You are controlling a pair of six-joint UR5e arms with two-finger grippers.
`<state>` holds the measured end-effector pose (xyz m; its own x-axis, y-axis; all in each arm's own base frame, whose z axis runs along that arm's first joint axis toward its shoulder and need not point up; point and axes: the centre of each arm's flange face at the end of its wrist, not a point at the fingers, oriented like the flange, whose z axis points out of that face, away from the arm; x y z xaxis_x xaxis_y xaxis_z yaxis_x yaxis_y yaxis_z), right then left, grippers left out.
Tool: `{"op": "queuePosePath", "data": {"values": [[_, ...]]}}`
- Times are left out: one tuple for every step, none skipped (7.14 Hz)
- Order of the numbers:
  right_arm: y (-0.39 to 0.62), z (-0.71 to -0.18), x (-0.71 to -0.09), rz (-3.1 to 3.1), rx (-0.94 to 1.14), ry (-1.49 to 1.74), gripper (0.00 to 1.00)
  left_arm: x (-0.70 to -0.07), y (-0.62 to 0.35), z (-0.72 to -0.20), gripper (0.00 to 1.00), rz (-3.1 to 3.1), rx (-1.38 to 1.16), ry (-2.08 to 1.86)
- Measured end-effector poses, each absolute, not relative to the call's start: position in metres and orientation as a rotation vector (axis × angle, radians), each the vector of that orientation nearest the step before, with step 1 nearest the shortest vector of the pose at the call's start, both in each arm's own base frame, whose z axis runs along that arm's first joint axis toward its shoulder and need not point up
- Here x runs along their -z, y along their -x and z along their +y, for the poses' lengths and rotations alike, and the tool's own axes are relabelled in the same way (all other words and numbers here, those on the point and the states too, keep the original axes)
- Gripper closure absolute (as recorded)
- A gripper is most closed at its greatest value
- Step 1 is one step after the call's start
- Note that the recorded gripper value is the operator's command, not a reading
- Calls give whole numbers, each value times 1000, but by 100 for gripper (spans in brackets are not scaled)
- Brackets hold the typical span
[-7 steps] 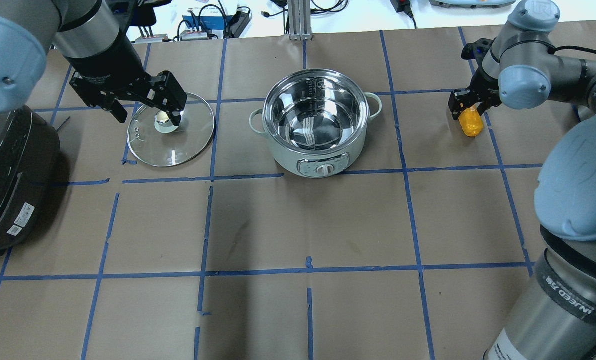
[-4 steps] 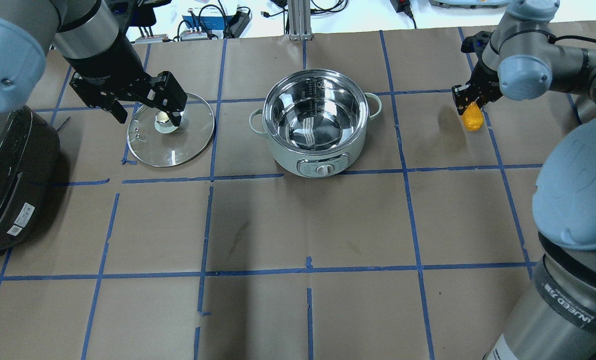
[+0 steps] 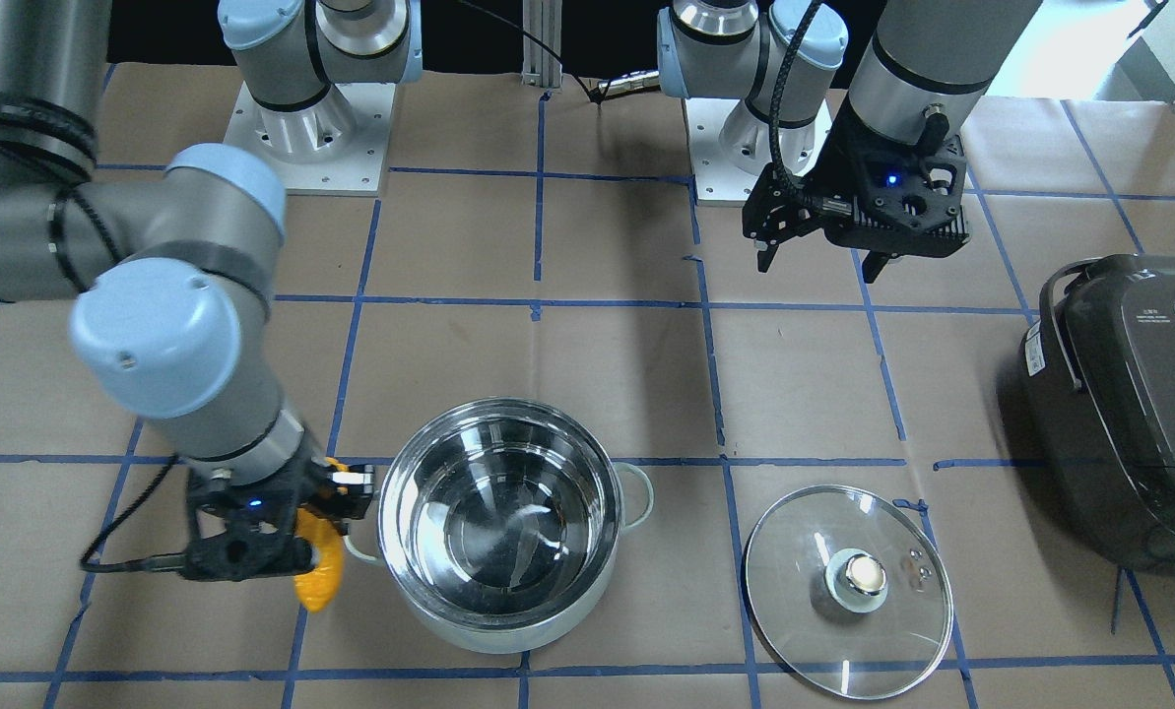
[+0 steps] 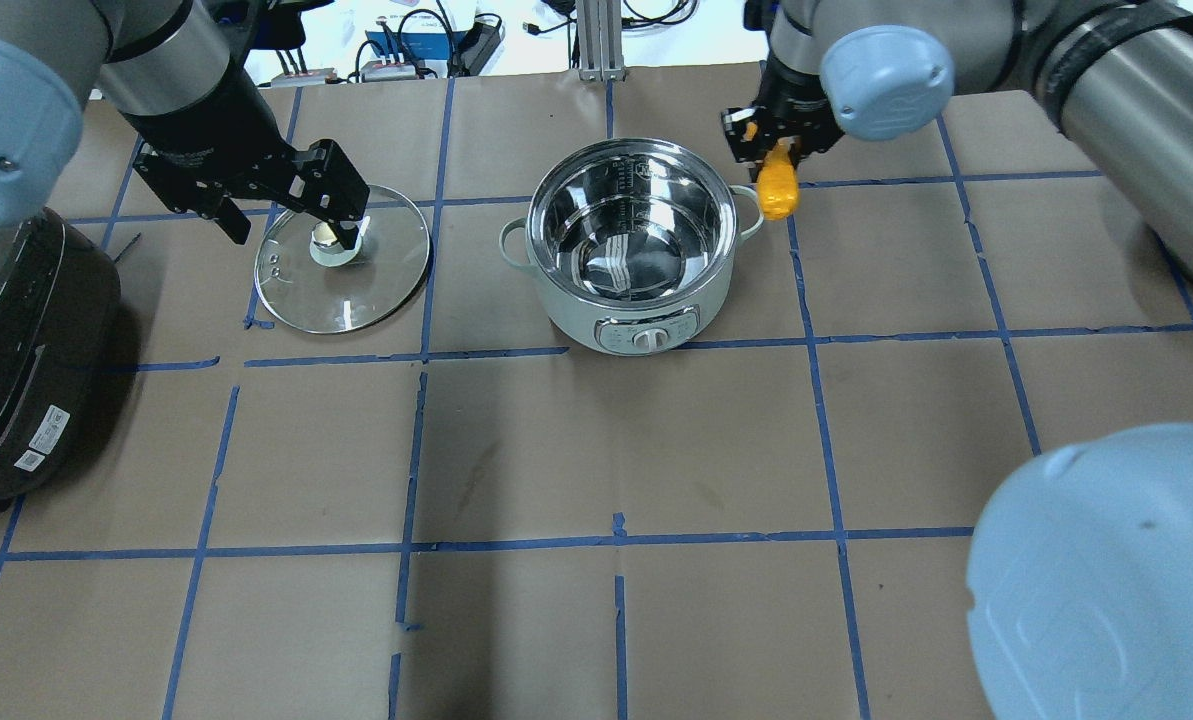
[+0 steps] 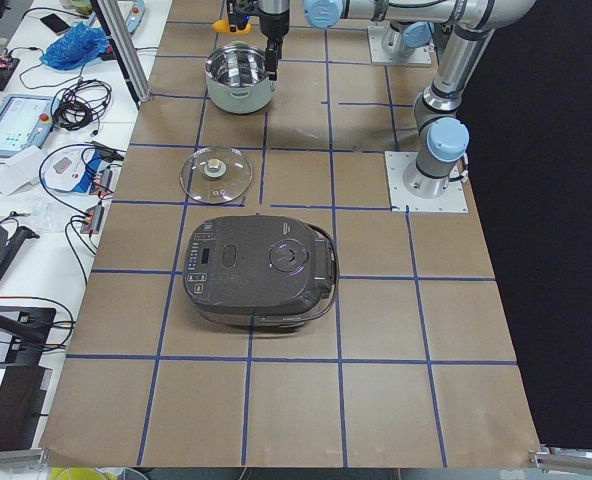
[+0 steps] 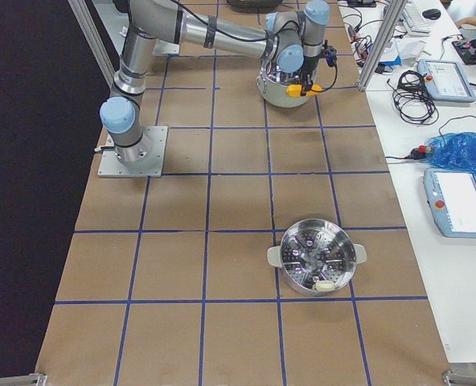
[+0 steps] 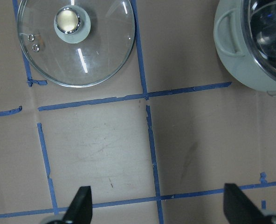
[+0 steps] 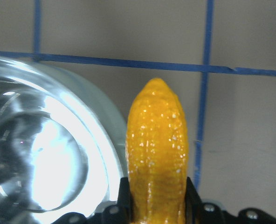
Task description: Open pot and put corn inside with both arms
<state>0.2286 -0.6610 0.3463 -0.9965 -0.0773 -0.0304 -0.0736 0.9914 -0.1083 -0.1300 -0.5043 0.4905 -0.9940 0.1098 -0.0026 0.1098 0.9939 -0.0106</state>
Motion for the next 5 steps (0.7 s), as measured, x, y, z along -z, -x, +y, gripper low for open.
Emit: {"op": "queuePosePath", "data": {"values": [[-277, -648, -342, 3072, 191, 55, 95, -491, 129, -504, 0, 3135, 20, -172], [-306, -641, -332, 3061, 192, 7, 95, -491, 129, -504, 0, 3135, 21, -171], [-325, -638, -317, 3057, 193, -4, 95, -490, 128, -505, 0, 3135, 19, -169], [-335, -638, -304, 3052, 189, -1, 94, -489, 127, -505, 0, 3135, 16, -166], [-340, -638, -290, 3051, 181, 6, 91, -489, 126, -506, 0, 3134, 16, -166]]}}
